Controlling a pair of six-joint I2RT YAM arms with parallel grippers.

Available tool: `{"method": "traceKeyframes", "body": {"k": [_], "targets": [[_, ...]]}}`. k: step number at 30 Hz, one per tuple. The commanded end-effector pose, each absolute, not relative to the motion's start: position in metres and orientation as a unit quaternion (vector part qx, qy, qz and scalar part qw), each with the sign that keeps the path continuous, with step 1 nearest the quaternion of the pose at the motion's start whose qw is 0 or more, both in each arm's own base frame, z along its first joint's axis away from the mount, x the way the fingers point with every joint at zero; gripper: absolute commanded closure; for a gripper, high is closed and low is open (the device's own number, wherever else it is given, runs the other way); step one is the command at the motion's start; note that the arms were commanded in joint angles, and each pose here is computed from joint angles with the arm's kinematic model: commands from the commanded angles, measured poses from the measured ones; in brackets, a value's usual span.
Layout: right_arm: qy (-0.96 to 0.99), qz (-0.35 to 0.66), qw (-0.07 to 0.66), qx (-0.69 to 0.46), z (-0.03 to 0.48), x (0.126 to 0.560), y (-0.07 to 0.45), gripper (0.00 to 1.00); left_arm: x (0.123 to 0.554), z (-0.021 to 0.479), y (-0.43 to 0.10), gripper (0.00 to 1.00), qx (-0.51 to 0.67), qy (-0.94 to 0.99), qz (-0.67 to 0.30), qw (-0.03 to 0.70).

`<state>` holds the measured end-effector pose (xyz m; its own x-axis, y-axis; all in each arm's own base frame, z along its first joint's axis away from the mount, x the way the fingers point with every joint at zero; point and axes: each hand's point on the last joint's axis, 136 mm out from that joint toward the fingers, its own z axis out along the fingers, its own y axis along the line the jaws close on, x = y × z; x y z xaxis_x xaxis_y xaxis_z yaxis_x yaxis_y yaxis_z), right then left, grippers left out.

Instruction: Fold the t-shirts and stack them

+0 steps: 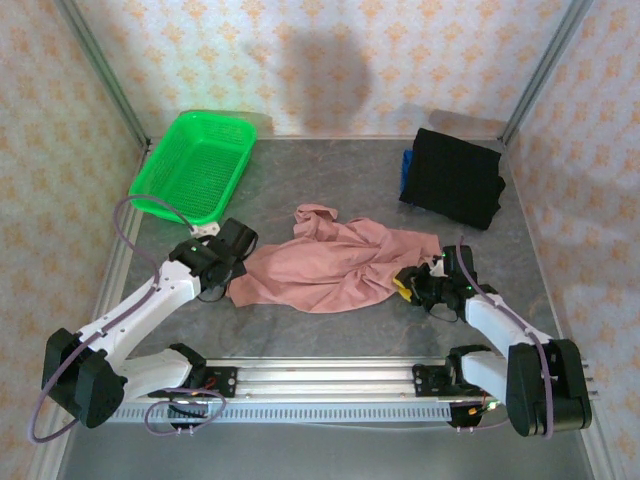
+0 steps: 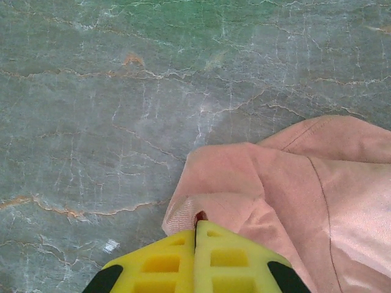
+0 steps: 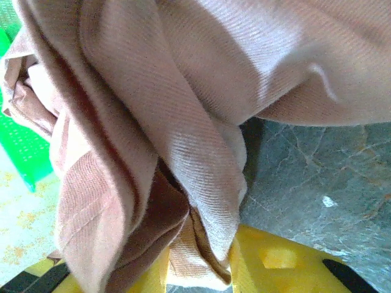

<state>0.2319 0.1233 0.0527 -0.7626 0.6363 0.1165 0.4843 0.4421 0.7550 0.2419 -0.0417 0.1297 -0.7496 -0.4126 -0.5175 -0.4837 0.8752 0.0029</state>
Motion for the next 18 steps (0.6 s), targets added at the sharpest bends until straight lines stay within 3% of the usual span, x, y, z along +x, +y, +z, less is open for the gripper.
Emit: {"method": "traceKeyframes", "body": {"k": [1,10,15,18], "targets": [[0.842,0.420,0.090,0.326,0.055,0.232,0.128,0.71,0.240,0.130,-0.040,1.00,-0.247,0.928,0.071,0.269],[0.849,0.416,0.074,0.317,0.066,0.229,0.130,0.89,0.238,0.130,-0.037,1.00,-0.249,0.927,0.074,0.270],[0.866,0.399,0.063,0.296,0.081,0.220,0.128,0.89,0.235,0.132,-0.034,1.00,-0.253,0.925,0.076,0.274],[0.875,0.391,0.045,0.282,0.084,0.213,0.129,0.84,0.234,0.132,-0.033,1.00,-0.254,0.924,0.077,0.274]]}}
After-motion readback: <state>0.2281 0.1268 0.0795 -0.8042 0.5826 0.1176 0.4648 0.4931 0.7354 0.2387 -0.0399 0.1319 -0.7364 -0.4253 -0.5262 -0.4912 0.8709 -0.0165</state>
